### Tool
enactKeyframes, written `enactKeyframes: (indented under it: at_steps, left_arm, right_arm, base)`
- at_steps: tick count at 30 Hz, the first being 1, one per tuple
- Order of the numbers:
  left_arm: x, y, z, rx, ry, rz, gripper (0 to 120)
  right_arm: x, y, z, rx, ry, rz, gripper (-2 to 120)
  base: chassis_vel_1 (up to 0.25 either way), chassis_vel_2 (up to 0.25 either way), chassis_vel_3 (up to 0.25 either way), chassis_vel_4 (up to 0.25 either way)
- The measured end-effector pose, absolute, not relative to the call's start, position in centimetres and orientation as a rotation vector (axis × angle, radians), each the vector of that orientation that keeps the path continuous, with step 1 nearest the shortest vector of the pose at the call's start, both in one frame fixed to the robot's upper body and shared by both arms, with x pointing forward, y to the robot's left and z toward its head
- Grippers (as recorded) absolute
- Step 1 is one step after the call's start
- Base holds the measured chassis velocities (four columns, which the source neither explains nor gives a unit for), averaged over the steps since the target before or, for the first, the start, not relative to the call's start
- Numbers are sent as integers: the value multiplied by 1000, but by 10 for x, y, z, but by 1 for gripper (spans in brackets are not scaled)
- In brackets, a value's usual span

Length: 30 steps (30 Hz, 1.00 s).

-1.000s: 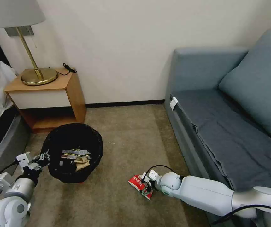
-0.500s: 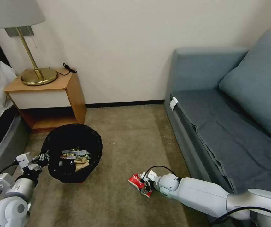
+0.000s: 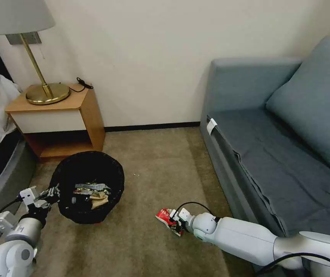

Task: Pick up the trash bin, then pick up the garbage on the floor and place it into the trash bin.

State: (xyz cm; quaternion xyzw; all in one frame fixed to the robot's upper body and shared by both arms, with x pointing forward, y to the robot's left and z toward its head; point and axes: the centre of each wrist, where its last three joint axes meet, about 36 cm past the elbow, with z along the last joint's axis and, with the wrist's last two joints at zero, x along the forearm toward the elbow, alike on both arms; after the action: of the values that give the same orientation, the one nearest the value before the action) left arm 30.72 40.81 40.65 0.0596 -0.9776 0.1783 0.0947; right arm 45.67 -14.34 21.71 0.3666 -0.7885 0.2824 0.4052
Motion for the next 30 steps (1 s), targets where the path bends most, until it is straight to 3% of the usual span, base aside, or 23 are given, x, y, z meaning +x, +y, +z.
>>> enactKeyframes:
  at_steps: [11,21,30]
  left_arm:
    - [309,406,408,161,-2899,532,6]
    - [310,406,405,148,-2881,543,6]
    - [310,398,397,112,-2835,572,6]
  right_arm:
    - [465,-148,234,882,-2065,700,0]
    - [477,-144,264,871,-2155,664,0]
    - [520,-136,368,833,-2454,645,0]
  base:
    - [0,0,0,0]
    - [0,0,0,0]
    - [0,0,0,0]
